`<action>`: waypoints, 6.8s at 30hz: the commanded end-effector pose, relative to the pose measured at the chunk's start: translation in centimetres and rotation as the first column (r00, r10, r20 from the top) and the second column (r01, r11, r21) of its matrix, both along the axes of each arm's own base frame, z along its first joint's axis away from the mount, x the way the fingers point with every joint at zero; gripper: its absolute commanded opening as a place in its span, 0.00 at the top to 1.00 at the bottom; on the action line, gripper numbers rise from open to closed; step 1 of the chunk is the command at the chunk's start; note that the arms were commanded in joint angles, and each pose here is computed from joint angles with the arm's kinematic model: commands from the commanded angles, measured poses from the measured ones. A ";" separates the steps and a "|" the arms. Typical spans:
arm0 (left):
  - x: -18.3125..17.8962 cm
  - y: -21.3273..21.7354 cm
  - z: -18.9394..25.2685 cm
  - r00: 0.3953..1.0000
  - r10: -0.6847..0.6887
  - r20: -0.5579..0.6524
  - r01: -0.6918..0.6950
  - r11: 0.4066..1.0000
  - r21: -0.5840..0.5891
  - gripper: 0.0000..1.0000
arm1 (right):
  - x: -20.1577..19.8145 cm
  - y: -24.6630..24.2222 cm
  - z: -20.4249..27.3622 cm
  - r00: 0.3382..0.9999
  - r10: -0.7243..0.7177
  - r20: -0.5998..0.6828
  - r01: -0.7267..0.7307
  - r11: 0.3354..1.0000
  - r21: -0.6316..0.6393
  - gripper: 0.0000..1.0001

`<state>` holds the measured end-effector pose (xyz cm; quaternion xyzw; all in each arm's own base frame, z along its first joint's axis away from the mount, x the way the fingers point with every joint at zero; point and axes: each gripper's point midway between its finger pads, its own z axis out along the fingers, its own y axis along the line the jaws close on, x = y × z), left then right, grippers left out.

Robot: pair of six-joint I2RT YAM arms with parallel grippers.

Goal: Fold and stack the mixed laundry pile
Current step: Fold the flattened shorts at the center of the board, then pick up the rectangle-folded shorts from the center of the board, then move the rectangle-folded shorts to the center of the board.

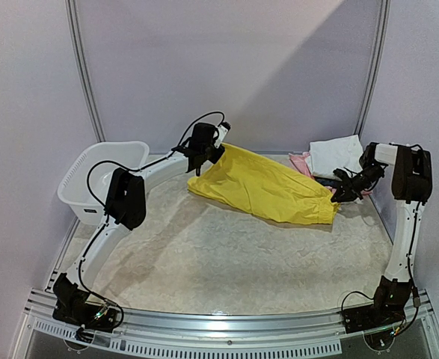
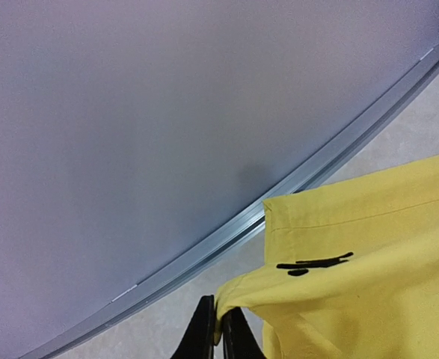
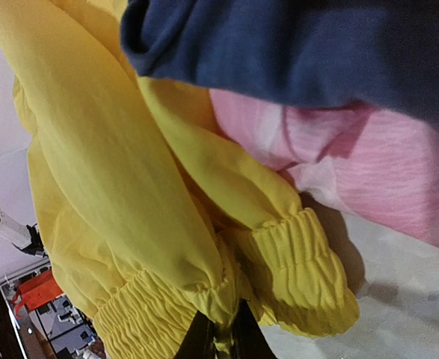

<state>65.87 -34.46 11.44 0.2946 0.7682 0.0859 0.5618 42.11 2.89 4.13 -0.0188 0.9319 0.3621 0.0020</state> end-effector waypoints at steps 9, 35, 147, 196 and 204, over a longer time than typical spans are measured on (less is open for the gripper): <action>0.1 2.1 3.3 0.993 0.096 0.071 -0.103 0.990 0.093 0.44 | 2.9 -2.9 1.3 0.990 -0.011 0.139 0.034 0.986 -0.163 0.57; -15.5 1.5 2.5 0.818 -0.050 -0.573 -0.062 0.983 -0.174 0.16 | -7.0 8.9 8.7 0.741 0.569 0.357 -0.445 0.813 -0.375 0.37; -38.9 15.0 -5.5 0.591 0.251 -0.767 -0.781 -0.061 -0.622 0.98 | -21.7 5.2 -3.6 -0.135 0.990 -0.028 -0.579 -0.102 -0.809 0.96; -21.9 -2.9 -8.4 0.760 -0.065 -0.647 -0.522 0.533 -0.666 0.49 | -5.5 7.0 -3.4 0.719 0.621 0.312 -0.465 0.763 -0.449 0.60; -24.5 -9.3 2.7 0.844 -0.252 -0.473 -0.245 0.602 -0.760 0.47 | -5.8 7.4 6.8 0.673 0.554 0.490 -0.346 0.821 -0.454 0.29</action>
